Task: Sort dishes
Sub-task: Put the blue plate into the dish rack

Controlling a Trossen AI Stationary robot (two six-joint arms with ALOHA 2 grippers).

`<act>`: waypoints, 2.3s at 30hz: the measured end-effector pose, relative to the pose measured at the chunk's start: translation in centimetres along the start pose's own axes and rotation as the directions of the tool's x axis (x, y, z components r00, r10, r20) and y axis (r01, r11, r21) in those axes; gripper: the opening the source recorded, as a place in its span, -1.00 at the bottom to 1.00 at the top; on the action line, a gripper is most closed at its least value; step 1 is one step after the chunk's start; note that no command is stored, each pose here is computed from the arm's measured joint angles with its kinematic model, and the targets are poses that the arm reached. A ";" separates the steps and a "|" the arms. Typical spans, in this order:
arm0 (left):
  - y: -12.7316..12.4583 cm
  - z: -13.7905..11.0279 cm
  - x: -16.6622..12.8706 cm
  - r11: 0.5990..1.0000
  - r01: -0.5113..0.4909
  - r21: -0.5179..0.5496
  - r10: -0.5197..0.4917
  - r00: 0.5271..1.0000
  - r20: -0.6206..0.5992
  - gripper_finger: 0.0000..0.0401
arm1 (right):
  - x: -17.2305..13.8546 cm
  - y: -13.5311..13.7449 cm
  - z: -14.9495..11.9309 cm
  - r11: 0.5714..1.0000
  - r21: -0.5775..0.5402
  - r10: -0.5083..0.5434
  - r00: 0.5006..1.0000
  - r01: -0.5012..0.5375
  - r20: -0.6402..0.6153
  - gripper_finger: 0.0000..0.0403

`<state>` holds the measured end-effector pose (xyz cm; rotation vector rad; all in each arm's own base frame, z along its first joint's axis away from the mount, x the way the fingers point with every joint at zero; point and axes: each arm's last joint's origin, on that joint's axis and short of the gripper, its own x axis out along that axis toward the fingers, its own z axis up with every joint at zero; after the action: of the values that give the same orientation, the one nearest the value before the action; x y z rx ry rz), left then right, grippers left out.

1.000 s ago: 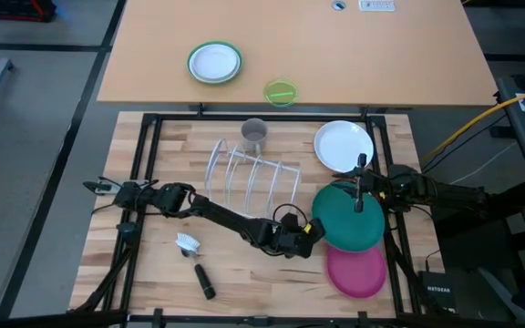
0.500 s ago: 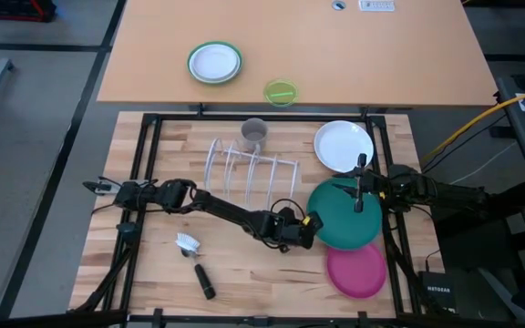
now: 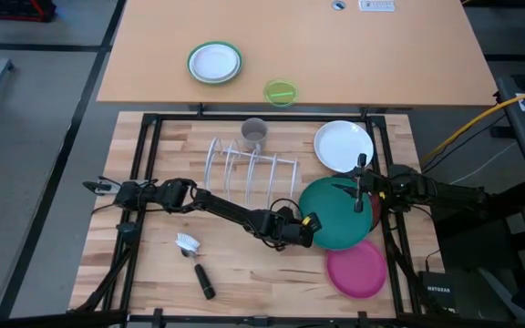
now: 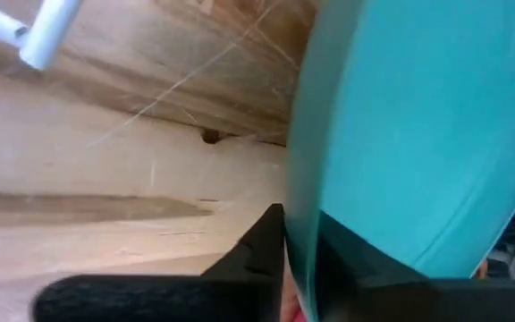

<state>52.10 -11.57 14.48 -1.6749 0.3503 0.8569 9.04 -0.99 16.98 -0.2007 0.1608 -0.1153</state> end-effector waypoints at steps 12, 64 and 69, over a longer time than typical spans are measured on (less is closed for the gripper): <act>0.4 -1.8 -0.7 0.979 0.034 0.200 -0.019 0.997 -0.079 -0.97 | 0.0 0.0 0.0 1.000 0.000 0.000 1.000 0.000 0.000 -0.37; -8.6 6.2 -33.8 0.644 -0.327 0.692 -0.408 0.618 0.672 -1.00 | -6.9 -1.9 8.7 0.975 -0.219 0.040 0.998 -0.027 0.058 -0.37; -10.0 8.8 -33.6 0.669 -0.372 0.643 -0.367 0.587 0.721 -1.00 | -6.9 -1.9 8.7 0.976 -0.218 0.040 0.997 -0.027 0.058 -0.37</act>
<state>32.26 -7.39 44.38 -0.3546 0.0149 1.1841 3.55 -0.30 26.80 -0.4193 0.1141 -0.0574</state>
